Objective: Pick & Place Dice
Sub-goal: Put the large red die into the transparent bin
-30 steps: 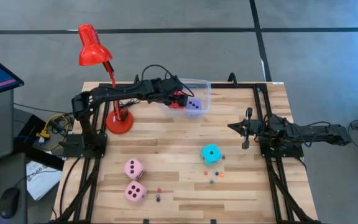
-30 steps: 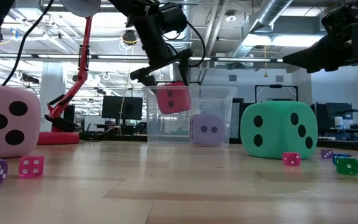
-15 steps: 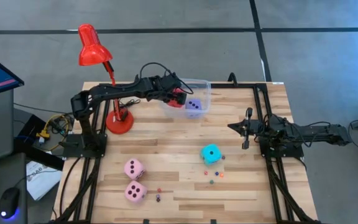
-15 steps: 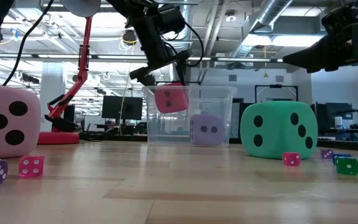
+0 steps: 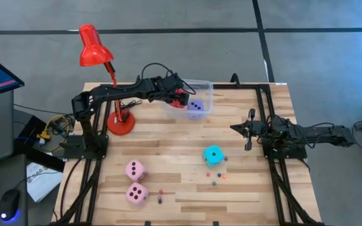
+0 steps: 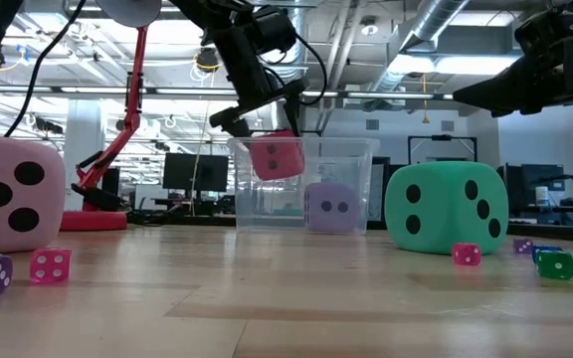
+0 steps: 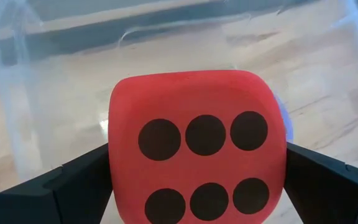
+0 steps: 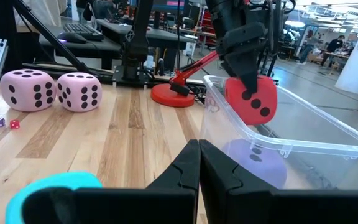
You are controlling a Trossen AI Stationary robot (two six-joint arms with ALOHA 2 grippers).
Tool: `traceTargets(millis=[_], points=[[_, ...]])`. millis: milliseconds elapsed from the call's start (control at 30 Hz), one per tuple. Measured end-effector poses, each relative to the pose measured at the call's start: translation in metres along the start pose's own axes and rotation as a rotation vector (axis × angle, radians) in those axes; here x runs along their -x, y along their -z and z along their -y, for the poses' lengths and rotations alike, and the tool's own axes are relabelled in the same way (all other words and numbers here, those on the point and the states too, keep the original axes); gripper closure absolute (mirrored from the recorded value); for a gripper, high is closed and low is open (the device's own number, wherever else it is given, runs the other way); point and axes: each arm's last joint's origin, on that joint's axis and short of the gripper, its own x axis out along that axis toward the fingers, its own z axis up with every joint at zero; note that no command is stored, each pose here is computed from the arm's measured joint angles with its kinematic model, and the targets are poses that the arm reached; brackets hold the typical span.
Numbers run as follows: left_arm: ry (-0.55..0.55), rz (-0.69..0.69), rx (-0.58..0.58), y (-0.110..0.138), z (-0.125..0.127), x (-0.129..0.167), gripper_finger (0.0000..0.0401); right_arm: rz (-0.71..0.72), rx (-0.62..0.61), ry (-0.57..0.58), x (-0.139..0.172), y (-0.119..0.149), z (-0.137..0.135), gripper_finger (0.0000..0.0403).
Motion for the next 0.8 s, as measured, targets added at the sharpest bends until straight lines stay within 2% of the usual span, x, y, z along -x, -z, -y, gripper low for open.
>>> traceTargets(millis=[200,800], points=[[0.078,0.008,0.015,-0.0071,0.0011,0.0072,0.0002,0.001,0.0,0.0,0.0,-0.0001,0.0,0.0403],[0.044,-0.018,0.006,-0.0058,-0.0038,0.0096,0.0001,0.063,-0.011,0.003,0.0002,-0.0059,0.0008,0.0403]])
